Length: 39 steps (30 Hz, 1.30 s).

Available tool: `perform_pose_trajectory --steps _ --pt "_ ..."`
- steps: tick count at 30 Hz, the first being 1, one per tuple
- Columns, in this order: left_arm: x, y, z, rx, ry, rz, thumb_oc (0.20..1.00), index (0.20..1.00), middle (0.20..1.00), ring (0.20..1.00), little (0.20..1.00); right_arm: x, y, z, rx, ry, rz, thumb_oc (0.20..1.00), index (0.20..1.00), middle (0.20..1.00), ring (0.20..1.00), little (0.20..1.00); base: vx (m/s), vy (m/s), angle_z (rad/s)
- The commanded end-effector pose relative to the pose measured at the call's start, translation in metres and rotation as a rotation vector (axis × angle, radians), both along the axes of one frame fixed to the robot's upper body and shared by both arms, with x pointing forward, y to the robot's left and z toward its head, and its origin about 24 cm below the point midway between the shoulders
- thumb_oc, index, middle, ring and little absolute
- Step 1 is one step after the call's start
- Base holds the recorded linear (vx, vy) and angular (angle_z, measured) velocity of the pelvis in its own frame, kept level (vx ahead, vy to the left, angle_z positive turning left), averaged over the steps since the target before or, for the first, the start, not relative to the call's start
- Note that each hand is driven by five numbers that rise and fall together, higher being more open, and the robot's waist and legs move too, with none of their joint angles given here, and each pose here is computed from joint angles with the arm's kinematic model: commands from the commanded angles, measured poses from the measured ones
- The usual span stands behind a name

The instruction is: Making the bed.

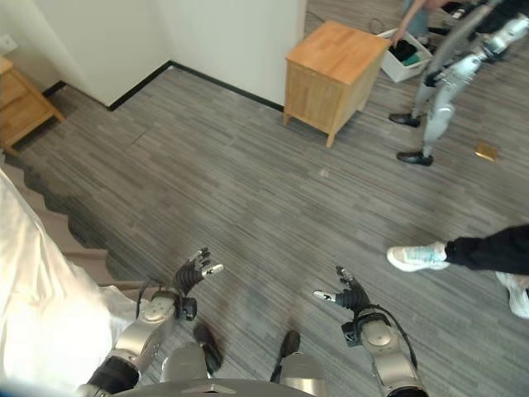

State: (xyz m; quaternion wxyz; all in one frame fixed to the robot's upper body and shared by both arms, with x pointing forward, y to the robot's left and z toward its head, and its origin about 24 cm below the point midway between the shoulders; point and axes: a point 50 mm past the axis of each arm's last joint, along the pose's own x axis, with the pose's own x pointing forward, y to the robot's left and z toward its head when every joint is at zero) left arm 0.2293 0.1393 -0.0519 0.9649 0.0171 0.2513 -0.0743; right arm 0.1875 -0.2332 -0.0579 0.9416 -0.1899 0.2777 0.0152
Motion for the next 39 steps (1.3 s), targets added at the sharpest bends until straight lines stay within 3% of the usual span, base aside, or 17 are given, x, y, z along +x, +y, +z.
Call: perform_pose_trajectory --steps 1,12,24,31,34,39 --pt "0.010 0.004 0.021 -0.020 -0.106 0.012 1.000 1.000 1.000 1.000 1.000 0.002 -0.006 0.022 -0.048 -0.087 0.048 1.000 1.000 1.000 1.000 1.000 0.59 0.148 0.27" --pt "0.020 0.005 0.032 -0.022 -0.137 -0.002 1.000 1.000 1.000 1.000 1.000 0.013 0.014 0.023 -0.023 -0.116 0.075 1.000 1.000 1.000 1.000 1.000 0.33 0.150 0.30" --pt "0.008 0.010 0.018 -0.028 -0.096 0.044 1.000 1.000 1.000 1.000 1.000 0.010 0.022 0.013 -0.009 -0.086 0.072 1.000 1.000 1.000 1.000 1.000 0.25 -0.070 0.64" --pt "0.007 -0.008 0.015 -0.056 -0.090 -0.054 1.000 1.000 1.000 1.000 1.000 -0.014 0.012 -0.005 0.022 0.012 0.019 1.000 1.000 1.000 1.000 1.000 0.20 -0.118 1.12" --pt "-0.006 0.002 0.009 -0.136 -0.050 -0.076 1.000 1.000 1.000 1.000 1.000 -0.017 -0.009 0.004 -0.005 -0.002 0.019 1.000 1.000 1.000 1.000 1.000 0.29 -0.375 1.47" --pt "-0.005 0.008 0.006 -0.198 -0.012 -0.025 1.000 1.000 1.000 1.000 1.000 -0.013 -0.013 0.006 -0.004 -0.007 0.005 1.000 1.000 1.000 1.000 1.000 0.15 -0.280 0.63"
